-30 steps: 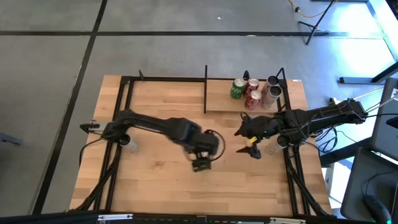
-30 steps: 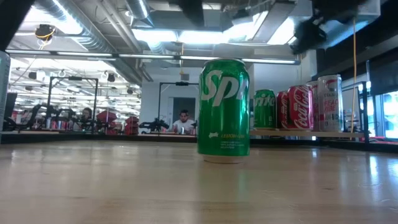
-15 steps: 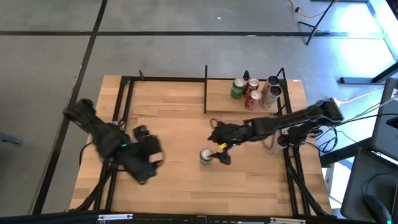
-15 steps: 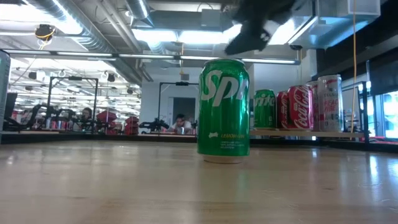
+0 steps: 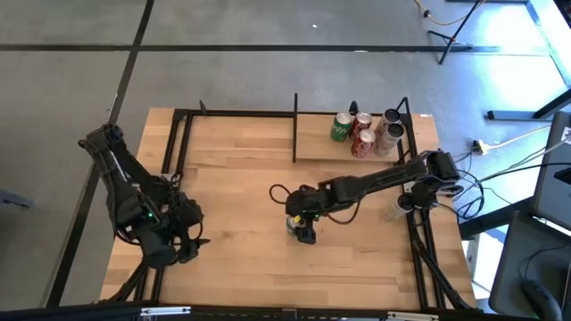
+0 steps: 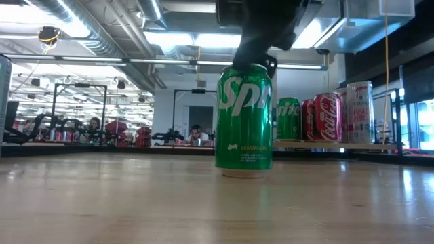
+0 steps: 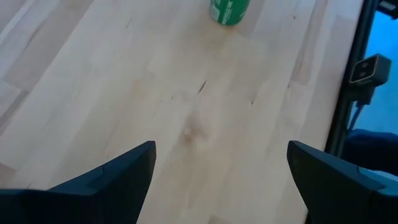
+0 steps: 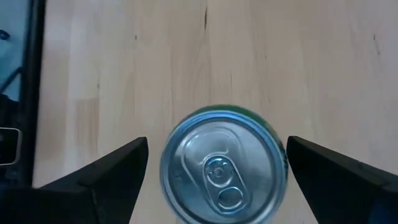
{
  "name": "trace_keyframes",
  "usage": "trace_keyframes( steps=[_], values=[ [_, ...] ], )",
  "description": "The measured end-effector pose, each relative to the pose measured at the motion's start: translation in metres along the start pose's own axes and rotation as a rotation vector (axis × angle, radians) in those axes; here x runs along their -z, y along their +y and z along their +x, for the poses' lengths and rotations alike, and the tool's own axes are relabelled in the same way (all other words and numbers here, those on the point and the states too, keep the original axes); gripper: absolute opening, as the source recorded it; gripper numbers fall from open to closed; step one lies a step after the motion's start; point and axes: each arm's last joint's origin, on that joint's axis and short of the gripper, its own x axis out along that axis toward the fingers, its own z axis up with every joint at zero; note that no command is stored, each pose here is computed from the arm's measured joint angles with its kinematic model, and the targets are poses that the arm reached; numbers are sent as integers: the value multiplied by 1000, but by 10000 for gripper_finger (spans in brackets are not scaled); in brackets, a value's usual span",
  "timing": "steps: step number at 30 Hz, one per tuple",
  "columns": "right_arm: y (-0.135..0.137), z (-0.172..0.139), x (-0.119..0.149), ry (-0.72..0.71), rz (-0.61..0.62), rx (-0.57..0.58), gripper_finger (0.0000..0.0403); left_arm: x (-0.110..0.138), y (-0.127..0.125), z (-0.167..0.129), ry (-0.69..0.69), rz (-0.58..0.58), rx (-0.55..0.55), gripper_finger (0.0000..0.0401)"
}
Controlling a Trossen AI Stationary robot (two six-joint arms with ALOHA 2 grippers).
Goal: Place canned beverage on shelf
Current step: Put the top green soda can on the shelf aligned with the other green soda can
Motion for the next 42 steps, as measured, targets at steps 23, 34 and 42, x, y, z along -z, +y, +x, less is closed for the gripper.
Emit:
trace_keyframes(
  steps=[23, 34, 42],
  values=[
    [-29, -101, 7, -60, 54, 175, 266, -1, 1, 3, -59, 48, -28, 350],
    [-133, -165, 21, -14, 48, 381, 266, -16, 1, 10, -88, -52, -25, 350],
    [-184, -152, 51, 83, 27, 379, 266, -30, 4, 17, -120, -135, -30, 350]
  ],
)
